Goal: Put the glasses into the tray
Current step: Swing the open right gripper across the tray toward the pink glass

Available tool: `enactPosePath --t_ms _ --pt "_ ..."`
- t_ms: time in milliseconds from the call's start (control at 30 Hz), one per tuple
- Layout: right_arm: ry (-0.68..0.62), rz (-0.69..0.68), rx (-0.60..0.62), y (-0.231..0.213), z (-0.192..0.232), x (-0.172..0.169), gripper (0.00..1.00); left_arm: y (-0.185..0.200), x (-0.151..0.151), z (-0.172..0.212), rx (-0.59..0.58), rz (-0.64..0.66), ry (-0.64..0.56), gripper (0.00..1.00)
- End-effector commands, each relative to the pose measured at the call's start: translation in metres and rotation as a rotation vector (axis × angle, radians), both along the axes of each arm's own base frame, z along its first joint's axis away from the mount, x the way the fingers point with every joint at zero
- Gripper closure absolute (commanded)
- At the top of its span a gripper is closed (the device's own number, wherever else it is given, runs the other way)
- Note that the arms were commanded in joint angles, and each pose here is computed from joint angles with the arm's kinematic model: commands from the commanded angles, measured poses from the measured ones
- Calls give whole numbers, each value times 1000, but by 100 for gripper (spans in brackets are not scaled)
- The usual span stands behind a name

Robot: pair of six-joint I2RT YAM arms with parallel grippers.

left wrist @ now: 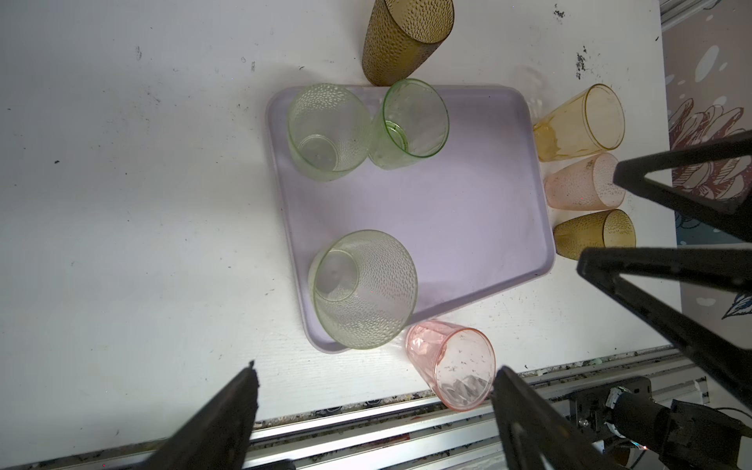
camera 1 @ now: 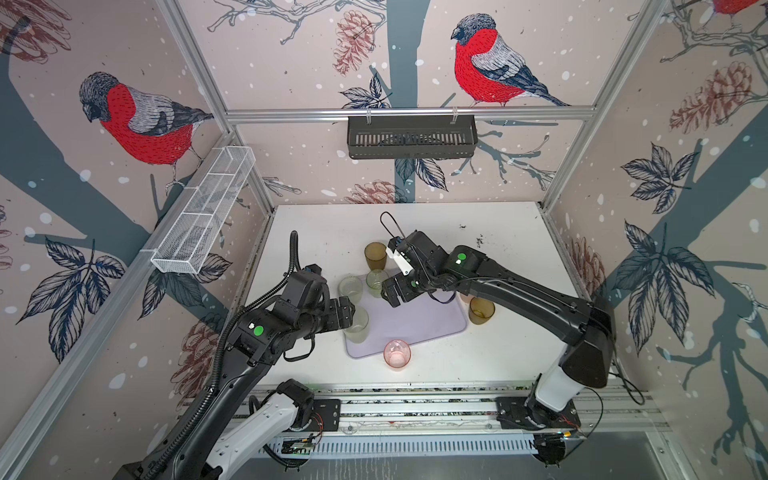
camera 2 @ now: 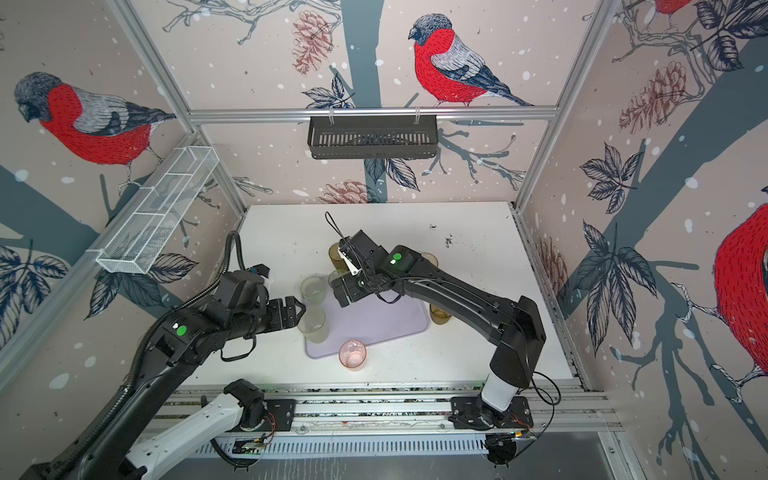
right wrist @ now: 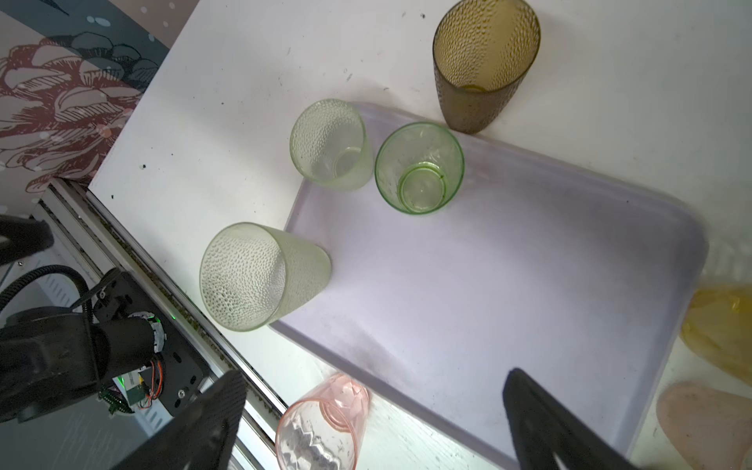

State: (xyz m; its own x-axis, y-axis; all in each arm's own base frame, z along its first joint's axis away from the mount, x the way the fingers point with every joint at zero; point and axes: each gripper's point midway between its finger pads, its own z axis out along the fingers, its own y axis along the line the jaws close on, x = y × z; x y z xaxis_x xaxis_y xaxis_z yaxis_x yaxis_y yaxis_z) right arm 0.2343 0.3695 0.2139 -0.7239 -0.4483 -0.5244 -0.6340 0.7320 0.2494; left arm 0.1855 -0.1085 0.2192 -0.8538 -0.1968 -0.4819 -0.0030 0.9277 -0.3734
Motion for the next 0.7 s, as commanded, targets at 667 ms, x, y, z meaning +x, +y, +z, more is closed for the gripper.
enactPosePath --t_ms 667 --pt "150 167 -107 -26 -65 -62 7 -4 -15 -14 -37 -46 17 10"
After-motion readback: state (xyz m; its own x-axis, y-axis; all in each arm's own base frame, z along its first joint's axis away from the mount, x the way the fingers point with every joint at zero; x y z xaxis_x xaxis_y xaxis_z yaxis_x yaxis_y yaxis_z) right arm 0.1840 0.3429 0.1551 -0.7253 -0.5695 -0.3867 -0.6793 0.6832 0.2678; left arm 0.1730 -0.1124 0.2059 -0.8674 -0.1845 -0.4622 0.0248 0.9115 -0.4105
